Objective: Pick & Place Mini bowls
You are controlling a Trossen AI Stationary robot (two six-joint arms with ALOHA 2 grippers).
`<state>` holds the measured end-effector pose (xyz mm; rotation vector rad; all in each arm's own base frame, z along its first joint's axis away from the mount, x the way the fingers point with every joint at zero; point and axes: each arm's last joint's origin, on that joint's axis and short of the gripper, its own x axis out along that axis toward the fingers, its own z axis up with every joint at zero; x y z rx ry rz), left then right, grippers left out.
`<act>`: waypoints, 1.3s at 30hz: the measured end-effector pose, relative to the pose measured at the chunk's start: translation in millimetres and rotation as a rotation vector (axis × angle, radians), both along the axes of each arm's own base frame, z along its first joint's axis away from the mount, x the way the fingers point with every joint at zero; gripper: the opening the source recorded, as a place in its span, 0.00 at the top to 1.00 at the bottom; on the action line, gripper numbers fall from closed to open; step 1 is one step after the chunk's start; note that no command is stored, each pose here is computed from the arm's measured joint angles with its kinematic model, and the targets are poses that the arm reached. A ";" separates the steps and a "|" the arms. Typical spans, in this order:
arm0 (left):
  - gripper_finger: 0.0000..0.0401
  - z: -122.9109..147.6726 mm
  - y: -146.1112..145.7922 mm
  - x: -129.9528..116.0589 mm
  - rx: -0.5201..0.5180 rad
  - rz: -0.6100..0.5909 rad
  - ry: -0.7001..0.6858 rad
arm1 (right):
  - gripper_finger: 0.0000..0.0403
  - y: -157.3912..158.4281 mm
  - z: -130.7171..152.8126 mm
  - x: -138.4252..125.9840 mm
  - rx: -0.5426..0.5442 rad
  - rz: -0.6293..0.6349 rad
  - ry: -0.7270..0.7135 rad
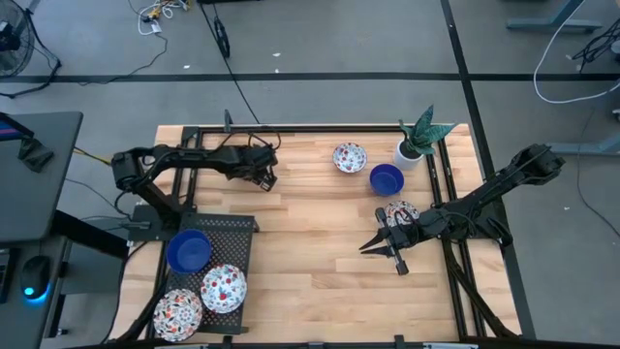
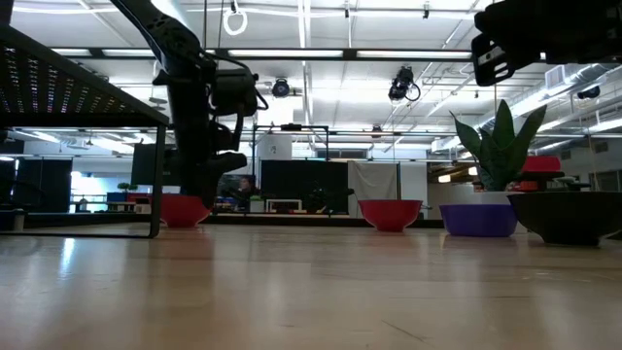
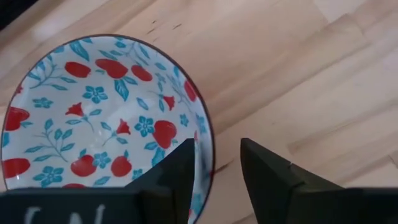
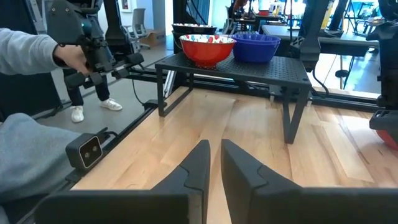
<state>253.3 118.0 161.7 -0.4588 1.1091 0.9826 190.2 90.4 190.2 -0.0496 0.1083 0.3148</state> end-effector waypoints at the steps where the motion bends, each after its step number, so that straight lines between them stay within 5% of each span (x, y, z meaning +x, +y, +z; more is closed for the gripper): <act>1: 0.67 0.0 -1.2 0.4 0.002 -0.001 0.002 | 0.90 0.0 -0.1 0.0 0.000 0.000 0.001; 22: 0.77 14.5 -0.3 5.0 0.015 0.020 0.029 | 0.90 0.0 -0.2 0.0 -0.003 0.000 0.001; 39: 0.75 8.0 2.5 4.6 0.026 0.033 0.069 | 0.90 -0.1 -0.9 -0.1 -0.009 0.001 0.007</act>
